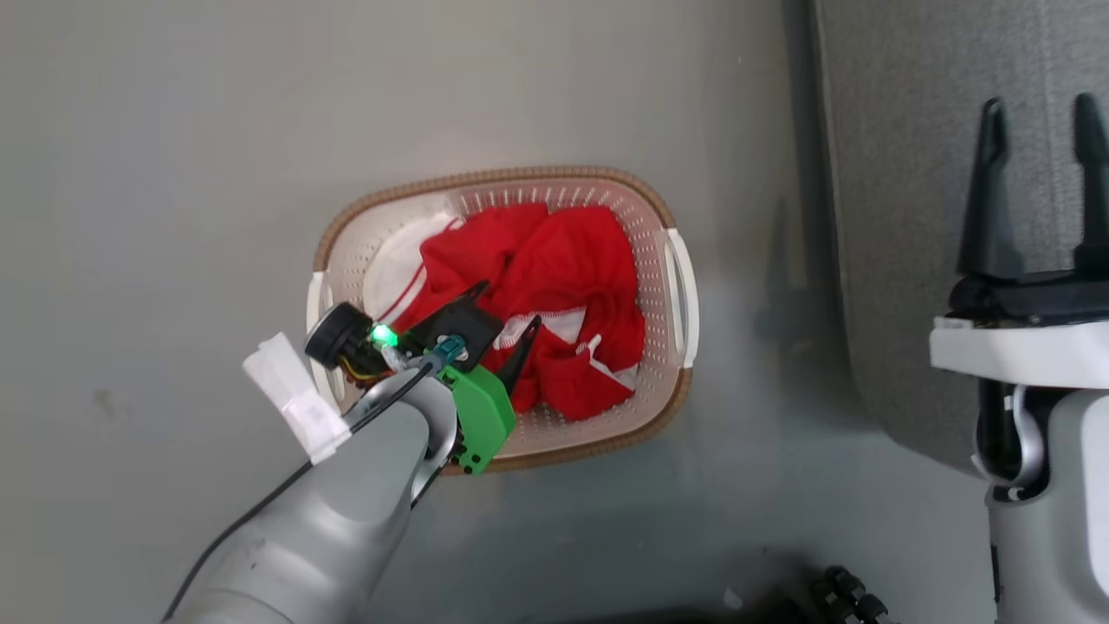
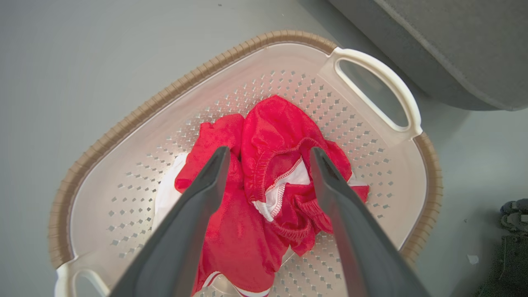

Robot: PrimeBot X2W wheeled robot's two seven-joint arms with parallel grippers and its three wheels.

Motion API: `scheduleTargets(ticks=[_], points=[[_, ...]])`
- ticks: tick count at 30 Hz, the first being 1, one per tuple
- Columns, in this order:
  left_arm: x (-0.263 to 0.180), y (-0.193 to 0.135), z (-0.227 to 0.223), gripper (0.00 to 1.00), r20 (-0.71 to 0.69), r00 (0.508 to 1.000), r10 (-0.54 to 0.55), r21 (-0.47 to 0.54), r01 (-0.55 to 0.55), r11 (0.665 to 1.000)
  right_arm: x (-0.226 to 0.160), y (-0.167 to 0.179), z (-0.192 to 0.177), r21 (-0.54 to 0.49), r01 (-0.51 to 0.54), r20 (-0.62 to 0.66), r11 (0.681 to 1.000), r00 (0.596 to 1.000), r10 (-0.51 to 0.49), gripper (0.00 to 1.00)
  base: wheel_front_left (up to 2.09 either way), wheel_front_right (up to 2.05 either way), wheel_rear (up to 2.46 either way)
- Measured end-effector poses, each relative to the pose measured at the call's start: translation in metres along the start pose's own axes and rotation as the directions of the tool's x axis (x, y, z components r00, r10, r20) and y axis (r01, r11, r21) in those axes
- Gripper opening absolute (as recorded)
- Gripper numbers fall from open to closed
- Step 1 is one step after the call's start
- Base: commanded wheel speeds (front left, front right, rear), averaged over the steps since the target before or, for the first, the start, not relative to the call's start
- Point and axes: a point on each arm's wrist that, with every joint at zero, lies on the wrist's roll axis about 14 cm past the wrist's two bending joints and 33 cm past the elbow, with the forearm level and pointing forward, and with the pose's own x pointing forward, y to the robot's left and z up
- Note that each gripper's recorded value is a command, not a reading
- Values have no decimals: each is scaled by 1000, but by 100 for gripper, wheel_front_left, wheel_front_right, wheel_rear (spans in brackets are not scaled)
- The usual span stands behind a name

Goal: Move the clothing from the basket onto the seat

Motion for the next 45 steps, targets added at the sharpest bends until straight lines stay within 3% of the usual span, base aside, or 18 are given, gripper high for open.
scheduleTargets(ticks=[4,10,16,24,31,39,40,41,45], points=[[22,-1,-14,100,-56,996,-75,131,81,988,5,-8,-17,6,27,-18,1000,999,-27,100,0,0,0],[45,6,-37,100,-122,985,-119,213,143,966,11,-8,-43,5,29,-51,1000,998,-29,100,0,0,0],[60,4,-65,100,-200,965,-170,319,228,920,9,-11,-72,-4,36,-110,999,993,-36,100,0,0,0],[72,27,-86,100,-216,972,-96,398,178,900,6,-5,-94,3,18,-158,1000,987,-18,100,0,0,0],[79,26,-103,100,-238,964,-115,424,210,881,4,-7,-110,3,24,-191,1000,981,-23,100,0,0,0],[84,29,-114,100,-264,957,-117,521,244,818,6,-6,-116,6,20,-194,1000,981,-19,100,0,0,0],[85,29,-114,41,-261,958,-115,524,241,817,6,-7,-116,5,21,-196,1000,981,-20,100,0,0,0],[86,29,-114,4,-260,958,-117,532,243,811,6,-7,-117,4,21,-196,1000,980,-20,100,0,0,0],[88,29,-114,0,-265,957,-119,528,247,813,6,-10,-115,13,36,-191,999,981,-32,100,0,0,0]])
